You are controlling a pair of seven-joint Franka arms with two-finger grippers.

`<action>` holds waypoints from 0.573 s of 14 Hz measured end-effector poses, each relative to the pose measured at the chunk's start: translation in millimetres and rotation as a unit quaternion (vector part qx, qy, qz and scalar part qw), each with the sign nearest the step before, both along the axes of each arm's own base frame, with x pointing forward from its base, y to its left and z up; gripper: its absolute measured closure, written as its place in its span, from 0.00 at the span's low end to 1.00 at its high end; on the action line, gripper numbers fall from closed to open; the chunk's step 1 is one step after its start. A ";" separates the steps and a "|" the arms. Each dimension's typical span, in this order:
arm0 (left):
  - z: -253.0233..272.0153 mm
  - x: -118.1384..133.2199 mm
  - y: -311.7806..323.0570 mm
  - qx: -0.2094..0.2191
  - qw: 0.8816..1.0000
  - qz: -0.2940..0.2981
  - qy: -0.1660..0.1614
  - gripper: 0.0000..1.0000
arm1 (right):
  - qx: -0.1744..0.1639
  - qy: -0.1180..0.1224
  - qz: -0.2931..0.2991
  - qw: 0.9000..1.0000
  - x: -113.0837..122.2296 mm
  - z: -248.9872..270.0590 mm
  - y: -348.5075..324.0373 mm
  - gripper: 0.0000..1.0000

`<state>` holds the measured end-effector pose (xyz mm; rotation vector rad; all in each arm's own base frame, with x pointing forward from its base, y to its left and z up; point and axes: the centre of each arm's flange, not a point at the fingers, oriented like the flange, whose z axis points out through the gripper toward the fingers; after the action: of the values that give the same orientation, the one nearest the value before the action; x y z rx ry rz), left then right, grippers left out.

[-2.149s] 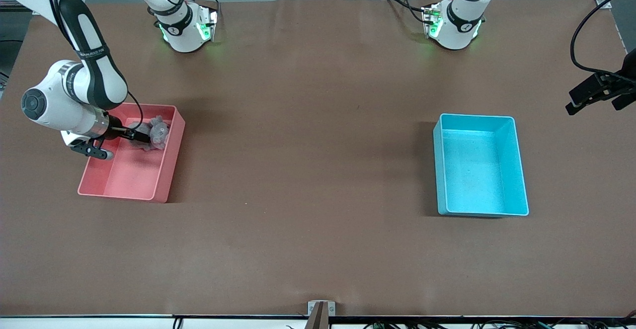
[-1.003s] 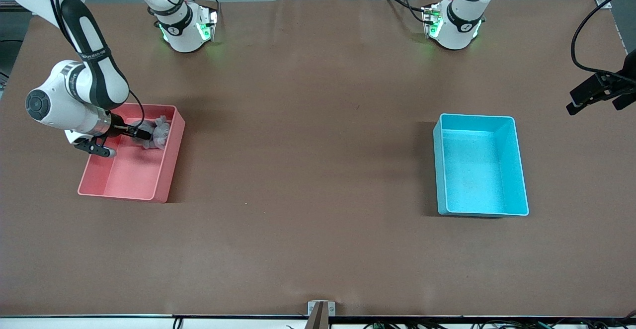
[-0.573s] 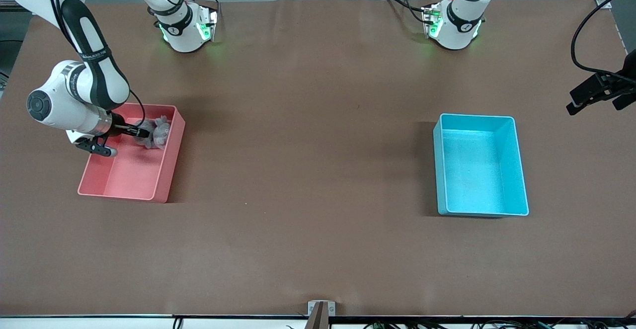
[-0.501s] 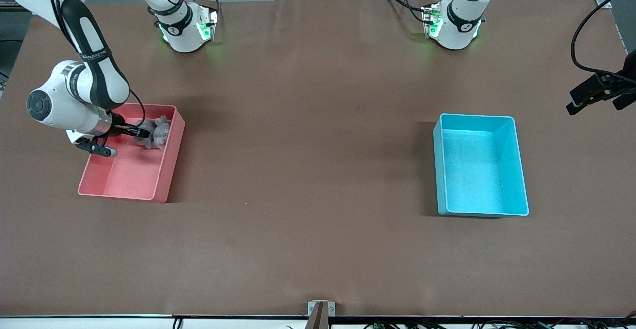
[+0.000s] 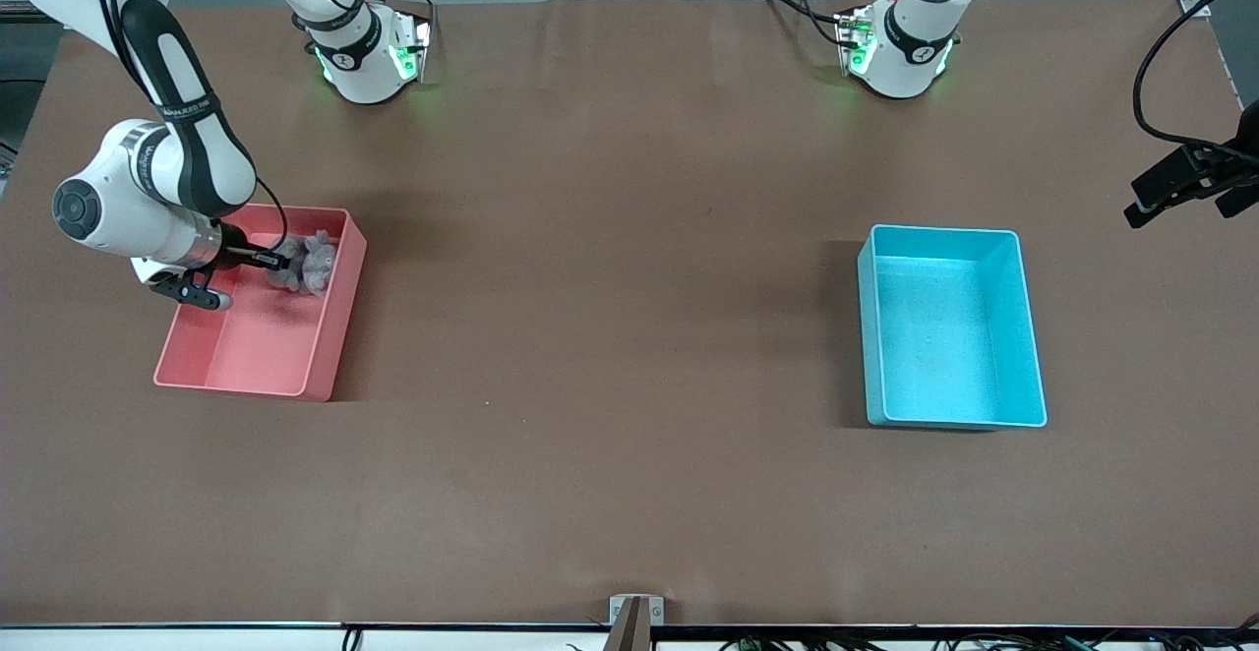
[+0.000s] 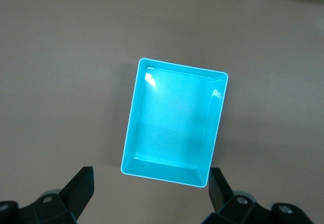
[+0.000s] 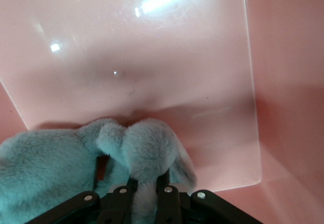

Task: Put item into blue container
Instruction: 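Close the right gripper on one grey plush toy, then lift the plush with the right gripper while the left gripper reaches in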

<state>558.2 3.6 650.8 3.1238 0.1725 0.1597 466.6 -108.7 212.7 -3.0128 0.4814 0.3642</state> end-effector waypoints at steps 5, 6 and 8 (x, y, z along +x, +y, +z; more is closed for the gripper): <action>0.0 0.0 0.3 0.000 1.000 0.000 0.000 0.00 | 0.017 0.043 0.010 0.999 22.5 31.8 -1.0 0.85; -0.1 0.0 0.3 0.000 1.000 0.000 0.000 0.00 | 0.016 0.054 0.018 0.998 34.4 50.7 -3.0 0.85; -0.1 0.0 0.5 0.000 1.000 0.000 0.000 0.00 | 0.005 0.076 0.018 0.997 56.9 95.5 -6.9 0.85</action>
<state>558.2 4.1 650.7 3.1237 0.1739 0.1593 523.5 -115.6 308.1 -3.0003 0.4336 0.5996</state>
